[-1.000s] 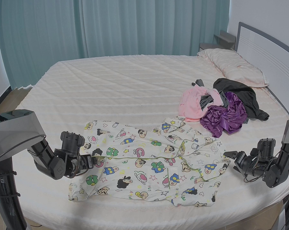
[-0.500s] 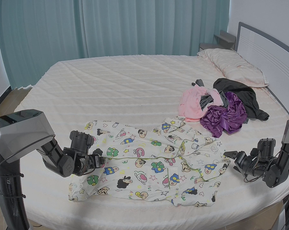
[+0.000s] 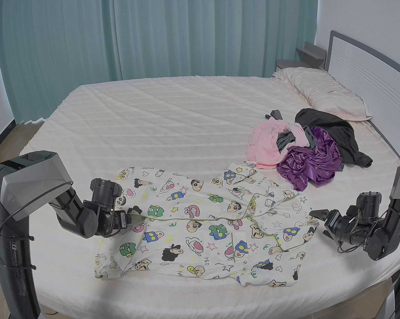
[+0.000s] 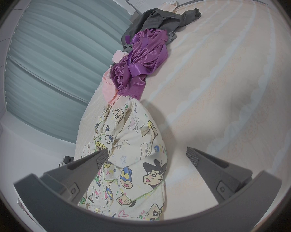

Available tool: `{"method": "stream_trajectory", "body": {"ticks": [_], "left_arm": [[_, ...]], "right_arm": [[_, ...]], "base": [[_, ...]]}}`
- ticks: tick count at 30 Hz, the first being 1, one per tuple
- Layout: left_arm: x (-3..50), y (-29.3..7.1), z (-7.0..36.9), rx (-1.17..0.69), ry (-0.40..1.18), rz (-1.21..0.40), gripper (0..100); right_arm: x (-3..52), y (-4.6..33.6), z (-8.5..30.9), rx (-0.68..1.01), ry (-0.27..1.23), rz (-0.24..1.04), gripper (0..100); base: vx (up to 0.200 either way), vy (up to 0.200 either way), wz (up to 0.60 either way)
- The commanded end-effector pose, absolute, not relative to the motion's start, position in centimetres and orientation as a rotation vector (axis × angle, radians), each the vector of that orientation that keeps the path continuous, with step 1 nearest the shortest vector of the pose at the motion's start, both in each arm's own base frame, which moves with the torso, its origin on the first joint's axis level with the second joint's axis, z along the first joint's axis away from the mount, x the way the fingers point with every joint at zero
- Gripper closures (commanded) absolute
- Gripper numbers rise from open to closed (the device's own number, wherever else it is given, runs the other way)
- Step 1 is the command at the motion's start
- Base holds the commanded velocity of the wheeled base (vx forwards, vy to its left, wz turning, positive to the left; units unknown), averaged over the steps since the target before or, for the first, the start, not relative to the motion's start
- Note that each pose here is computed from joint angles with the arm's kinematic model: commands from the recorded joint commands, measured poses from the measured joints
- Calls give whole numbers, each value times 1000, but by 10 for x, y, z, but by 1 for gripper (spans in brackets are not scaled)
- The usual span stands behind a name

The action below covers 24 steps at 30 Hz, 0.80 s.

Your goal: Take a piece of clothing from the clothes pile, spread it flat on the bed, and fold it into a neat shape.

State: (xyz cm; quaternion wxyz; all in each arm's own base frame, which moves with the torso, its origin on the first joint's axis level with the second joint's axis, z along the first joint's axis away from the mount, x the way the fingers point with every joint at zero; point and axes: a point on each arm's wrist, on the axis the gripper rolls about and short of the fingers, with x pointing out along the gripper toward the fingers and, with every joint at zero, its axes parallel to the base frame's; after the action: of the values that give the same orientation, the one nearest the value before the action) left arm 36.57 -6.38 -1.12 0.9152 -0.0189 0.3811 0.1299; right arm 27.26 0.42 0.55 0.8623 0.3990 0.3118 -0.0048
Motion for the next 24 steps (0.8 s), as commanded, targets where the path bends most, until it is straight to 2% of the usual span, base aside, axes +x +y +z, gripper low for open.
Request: {"method": "stream_trajectory", "body": {"ticks": [1, 13, 24], "left_arm": [[369, -49, -11, -31, 778, 305, 0], [388, 0, 4, -59, 719, 409, 0], [376, 11, 41, -114, 677, 386, 0]], "right_arm": [[273, 4, 5, 837, 655, -10, 0], [273, 4, 6, 836, 654, -9, 0], [273, 4, 6, 836, 652, -9, 0]], "base": [[0, 0, 0], [0, 0, 0], [0, 0, 0]]}}
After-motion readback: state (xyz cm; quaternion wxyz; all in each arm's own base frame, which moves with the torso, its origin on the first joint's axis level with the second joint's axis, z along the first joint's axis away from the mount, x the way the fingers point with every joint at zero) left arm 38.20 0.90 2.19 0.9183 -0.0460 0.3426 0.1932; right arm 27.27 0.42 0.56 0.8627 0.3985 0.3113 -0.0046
